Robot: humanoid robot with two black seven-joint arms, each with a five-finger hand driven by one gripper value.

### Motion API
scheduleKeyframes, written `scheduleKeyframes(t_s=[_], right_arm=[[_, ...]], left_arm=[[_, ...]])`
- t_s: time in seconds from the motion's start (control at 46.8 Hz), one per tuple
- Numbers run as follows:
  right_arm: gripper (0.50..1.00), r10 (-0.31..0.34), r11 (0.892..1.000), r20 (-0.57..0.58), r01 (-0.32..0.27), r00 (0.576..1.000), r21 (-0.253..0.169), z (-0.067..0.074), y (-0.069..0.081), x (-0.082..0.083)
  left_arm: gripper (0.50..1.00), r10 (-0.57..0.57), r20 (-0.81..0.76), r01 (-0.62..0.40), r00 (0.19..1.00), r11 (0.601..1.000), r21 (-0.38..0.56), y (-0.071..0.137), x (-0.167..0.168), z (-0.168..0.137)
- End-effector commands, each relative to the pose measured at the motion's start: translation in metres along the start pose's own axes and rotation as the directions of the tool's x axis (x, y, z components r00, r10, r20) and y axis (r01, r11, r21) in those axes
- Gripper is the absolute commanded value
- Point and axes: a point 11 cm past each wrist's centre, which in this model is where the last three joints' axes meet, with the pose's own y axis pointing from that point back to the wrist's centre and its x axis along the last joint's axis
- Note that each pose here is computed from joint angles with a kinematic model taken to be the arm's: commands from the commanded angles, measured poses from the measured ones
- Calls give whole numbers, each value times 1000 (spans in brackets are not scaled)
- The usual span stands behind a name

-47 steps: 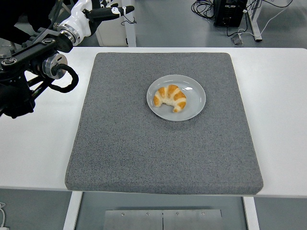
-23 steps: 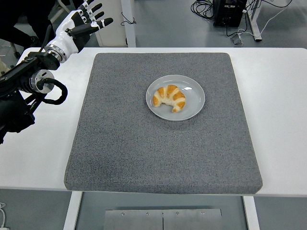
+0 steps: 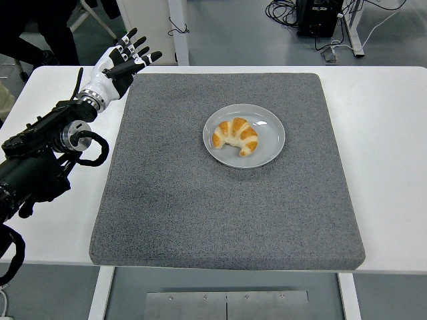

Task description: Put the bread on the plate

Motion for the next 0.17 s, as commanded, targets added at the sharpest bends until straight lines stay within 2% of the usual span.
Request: scheduleKeyframes(t_s=[0.0,0.15], right_arm=[[1000,2,1000,1,-2,1000,-3,1,0,0],[1000,5,1000,-1,-5,1000,-8,4,1,1]], left_arm=[[978,5,0,-5,1000,1000,-4,0,2,0],[978,17,1,-17,1000,1000,1,1,4,-2]])
